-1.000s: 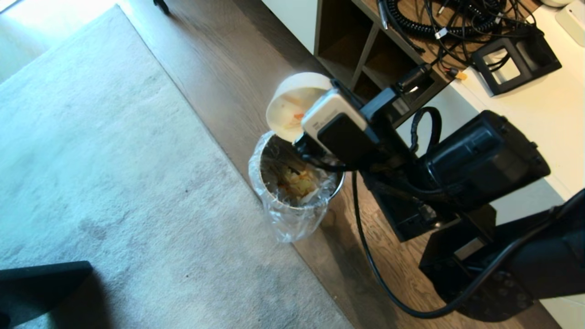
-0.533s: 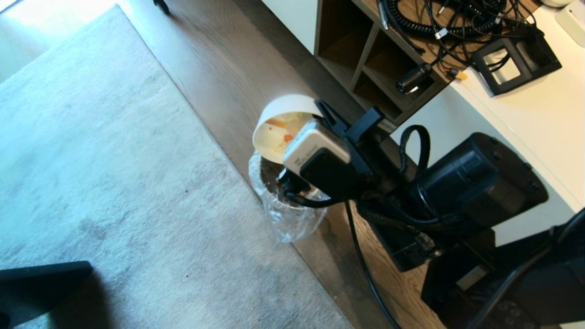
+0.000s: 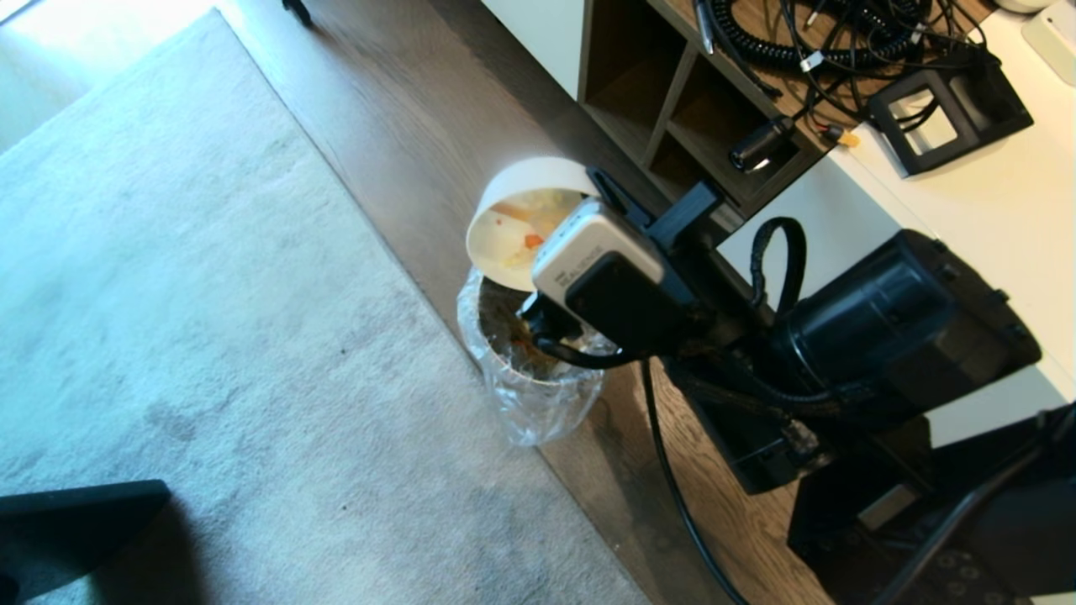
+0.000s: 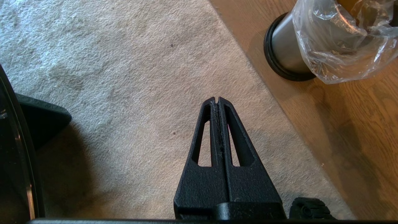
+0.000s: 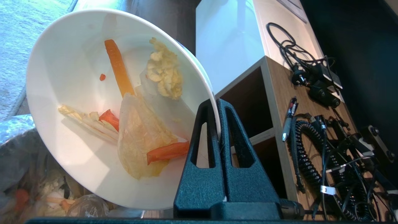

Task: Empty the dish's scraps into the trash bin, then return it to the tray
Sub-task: Pour the leftover food from the bowl into the trash can

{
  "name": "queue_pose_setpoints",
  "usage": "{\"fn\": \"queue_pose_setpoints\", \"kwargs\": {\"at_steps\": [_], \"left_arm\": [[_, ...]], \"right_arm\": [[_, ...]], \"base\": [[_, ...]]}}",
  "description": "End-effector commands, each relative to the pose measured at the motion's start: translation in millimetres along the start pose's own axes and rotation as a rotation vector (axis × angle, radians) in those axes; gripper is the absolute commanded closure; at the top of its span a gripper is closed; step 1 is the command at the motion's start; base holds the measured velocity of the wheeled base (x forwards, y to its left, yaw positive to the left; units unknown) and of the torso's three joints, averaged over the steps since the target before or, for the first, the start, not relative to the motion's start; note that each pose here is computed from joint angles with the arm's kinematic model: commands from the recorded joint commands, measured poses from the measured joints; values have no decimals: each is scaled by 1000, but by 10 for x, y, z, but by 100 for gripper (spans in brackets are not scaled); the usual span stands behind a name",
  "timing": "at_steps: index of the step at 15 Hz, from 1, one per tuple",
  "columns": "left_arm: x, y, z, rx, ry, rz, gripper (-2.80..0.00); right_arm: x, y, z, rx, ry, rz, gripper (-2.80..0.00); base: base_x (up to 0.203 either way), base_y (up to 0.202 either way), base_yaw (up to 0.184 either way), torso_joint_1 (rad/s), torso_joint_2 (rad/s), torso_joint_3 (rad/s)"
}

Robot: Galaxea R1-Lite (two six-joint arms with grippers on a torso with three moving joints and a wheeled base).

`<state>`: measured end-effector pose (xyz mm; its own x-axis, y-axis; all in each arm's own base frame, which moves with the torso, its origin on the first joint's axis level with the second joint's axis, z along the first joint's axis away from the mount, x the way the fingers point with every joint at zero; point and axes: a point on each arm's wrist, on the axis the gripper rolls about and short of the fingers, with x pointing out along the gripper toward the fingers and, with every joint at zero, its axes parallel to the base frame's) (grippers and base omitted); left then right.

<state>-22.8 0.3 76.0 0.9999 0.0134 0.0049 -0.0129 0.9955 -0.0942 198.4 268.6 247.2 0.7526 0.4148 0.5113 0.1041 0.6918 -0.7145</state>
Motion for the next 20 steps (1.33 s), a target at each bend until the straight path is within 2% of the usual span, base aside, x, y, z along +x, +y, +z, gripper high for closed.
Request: {"fn": "queue_pose_setpoints", "kwargs": {"at_steps": [1, 3, 8, 17, 20], "left_arm": [[0, 0, 1, -1, -1, 0, 0], [0, 0, 1, -1, -1, 0, 0], [0, 0, 1, -1, -1, 0, 0], [0, 0, 1, -1, -1, 0, 0], [0, 0, 1, -1, -1, 0, 0]], "right_arm": [[-9, -154, 52, 22, -26, -63, 0], [1, -218, 107, 29, -142, -49, 0], [-3, -295, 157, 36, -240, -40, 0], [-9, -352, 182, 18, -328, -29, 0], [-5, -375, 174, -19, -362, -29, 0]], "base": [[0, 0, 0, 0, 0, 0], [0, 0, 0, 0, 0, 0], [0, 0, 0, 0, 0, 0], [0, 0, 0, 0, 0, 0], [0, 0, 0, 0, 0, 0]]}}
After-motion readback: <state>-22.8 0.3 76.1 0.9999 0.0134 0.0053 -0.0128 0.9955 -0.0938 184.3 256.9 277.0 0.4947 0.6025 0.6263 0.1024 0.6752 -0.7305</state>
